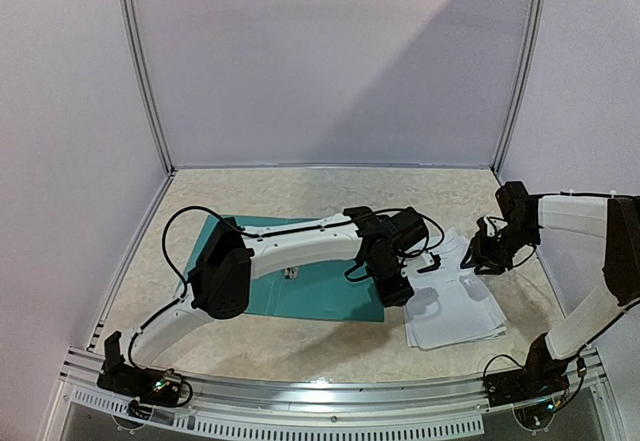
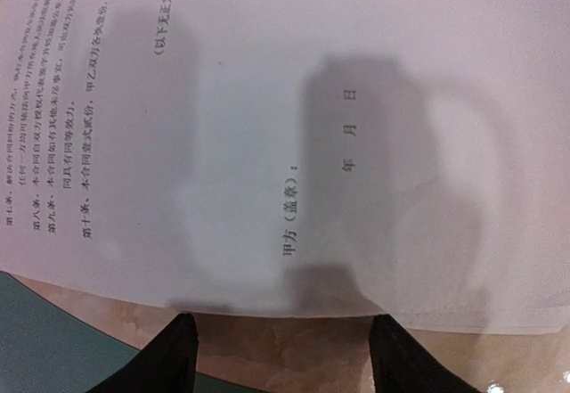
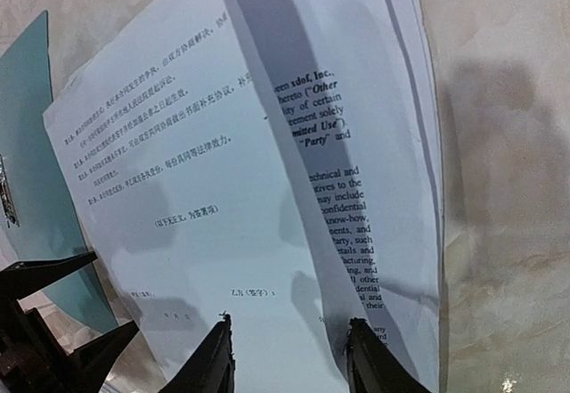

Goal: Put the files into the folder
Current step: Pick up the file from the center of the board, then pass from the right arm to the left, then pass from the left arm to the right, then insert the folder to form pockets on the folder.

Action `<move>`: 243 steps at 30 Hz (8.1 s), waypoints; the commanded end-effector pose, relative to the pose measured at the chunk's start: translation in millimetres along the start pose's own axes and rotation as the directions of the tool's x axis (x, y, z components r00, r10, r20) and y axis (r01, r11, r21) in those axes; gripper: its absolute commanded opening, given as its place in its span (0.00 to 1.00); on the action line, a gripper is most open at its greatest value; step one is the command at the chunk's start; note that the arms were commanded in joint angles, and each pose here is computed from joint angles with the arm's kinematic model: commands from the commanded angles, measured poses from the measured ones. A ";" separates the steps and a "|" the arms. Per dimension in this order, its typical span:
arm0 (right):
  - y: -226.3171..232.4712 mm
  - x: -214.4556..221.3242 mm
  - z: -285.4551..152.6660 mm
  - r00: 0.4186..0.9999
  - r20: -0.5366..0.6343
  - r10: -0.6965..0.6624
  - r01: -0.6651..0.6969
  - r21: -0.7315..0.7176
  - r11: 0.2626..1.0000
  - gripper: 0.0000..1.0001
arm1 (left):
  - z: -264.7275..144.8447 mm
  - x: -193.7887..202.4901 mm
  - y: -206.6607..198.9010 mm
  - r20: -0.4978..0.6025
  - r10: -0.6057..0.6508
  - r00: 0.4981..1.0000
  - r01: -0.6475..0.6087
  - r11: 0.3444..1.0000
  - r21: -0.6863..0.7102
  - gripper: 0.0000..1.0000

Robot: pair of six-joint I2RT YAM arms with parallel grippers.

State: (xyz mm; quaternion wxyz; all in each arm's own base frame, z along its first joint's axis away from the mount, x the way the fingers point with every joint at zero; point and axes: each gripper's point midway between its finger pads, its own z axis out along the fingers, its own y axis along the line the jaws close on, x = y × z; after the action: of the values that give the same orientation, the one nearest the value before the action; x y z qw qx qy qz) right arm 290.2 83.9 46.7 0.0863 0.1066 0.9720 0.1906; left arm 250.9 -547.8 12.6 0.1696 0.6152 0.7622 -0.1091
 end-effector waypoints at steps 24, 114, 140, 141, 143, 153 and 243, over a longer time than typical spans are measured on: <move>-3.4 -13.3 -23.0 0.996 -0.049 -0.070 0.076 0.119 0.990 0.00 | -59.6 -21.6 -15.3 0.064 0.069 0.996 -0.077 0.989 0.128 0.76; 452.9 146.2 -164.1 -0.024 0.524 -0.851 0.996 0.087 0.026 0.51 | -446.8 243.5 -9.1 0.319 0.142 0.937 -0.154 0.988 0.013 0.00; 464.1 80.8 -83.8 0.308 0.490 -0.815 0.949 -0.099 0.300 0.00 | -426.2 260.0 43.6 0.083 0.084 0.993 -0.067 0.978 -0.196 0.99; 462.2 69.9 -77.7 0.364 0.495 -0.789 0.928 -0.127 0.349 0.00 | -424.2 265.8 54.0 0.059 0.052 0.997 -0.037 0.974 -0.226 1.00; 458.9 49.6 -62.3 0.466 0.506 -0.726 0.881 -0.194 0.431 0.00 | -420.8 278.1 74.5 0.032 -0.028 0.999 0.035 0.965 -0.261 1.00; 461.7 -9.9 10.9 0.736 0.501 -0.456 0.666 -0.415 0.620 0.00 | -379.9 404.2 166.6 -0.083 -0.428 0.900 0.366 0.845 -0.389 1.00; 437.8 83.2 192.3 0.979 -0.061 -0.193 0.124 -0.574 0.809 0.03 | -150.3 431.8 127.4 -0.411 -0.512 0.754 0.558 0.830 -0.010 0.35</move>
State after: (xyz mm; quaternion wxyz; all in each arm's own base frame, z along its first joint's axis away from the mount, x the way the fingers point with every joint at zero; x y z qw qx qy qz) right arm 329.0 578.0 32.9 0.0810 -0.0078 0.8795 0.4689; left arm 290.8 -48.1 4.7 -0.0239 0.3925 0.9194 0.0073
